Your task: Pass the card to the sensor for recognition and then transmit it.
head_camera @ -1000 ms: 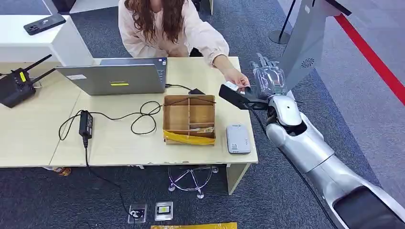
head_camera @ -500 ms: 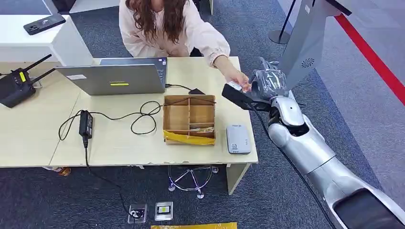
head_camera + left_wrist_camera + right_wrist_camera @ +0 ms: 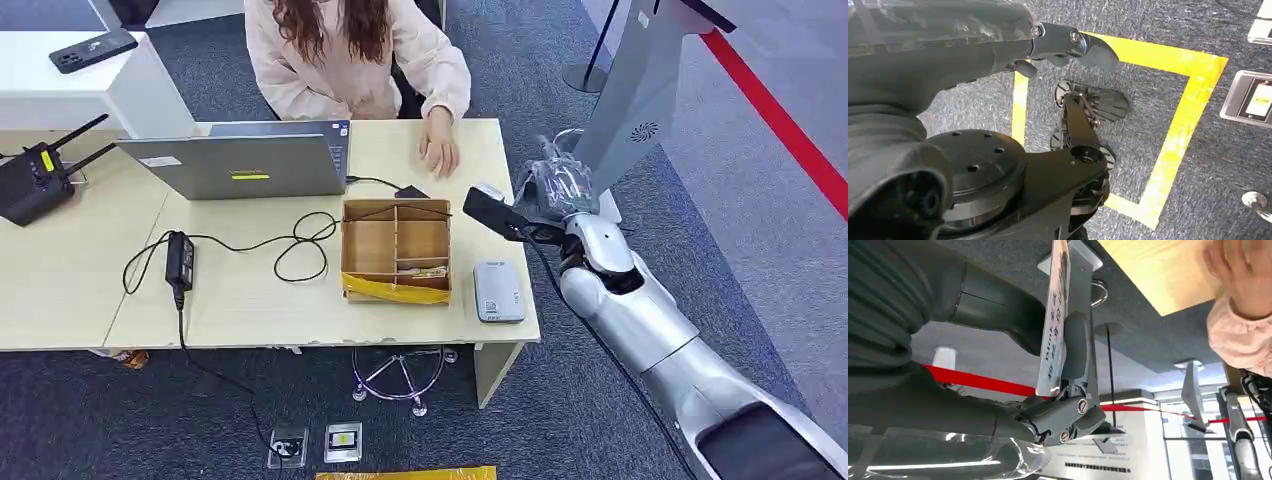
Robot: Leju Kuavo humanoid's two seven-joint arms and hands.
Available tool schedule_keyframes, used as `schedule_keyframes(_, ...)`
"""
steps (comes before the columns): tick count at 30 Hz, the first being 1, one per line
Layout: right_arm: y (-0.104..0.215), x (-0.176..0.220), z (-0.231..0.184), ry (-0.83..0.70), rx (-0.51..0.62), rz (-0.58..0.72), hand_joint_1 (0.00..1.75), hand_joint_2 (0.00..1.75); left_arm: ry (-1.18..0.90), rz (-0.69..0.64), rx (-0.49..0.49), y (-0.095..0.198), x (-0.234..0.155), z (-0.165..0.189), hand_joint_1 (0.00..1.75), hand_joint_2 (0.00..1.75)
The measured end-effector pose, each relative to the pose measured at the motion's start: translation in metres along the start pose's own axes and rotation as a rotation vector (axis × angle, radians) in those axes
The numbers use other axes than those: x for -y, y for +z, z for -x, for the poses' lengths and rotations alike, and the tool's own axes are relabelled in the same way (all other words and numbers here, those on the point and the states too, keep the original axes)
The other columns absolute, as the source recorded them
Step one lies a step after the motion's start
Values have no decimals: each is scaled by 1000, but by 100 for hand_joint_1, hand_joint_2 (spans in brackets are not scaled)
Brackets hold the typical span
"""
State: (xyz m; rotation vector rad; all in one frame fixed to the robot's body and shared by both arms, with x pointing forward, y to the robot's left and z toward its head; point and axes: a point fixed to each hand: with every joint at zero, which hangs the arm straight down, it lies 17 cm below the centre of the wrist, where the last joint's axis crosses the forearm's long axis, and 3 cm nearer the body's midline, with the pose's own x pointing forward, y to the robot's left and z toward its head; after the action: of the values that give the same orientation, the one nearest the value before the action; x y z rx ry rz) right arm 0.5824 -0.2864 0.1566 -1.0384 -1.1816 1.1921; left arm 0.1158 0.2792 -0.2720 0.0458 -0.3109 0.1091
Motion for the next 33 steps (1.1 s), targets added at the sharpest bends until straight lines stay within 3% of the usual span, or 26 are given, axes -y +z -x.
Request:
schedule_keyframes(17,32,-95,6,-16,20,-171,175,175,27,-13,-16,0,-5,2,0,0)
schedule_keyframes(33,49,-144,7,-41,23,-247,175,175,14,-11,-14,0,-7,2,0,0)
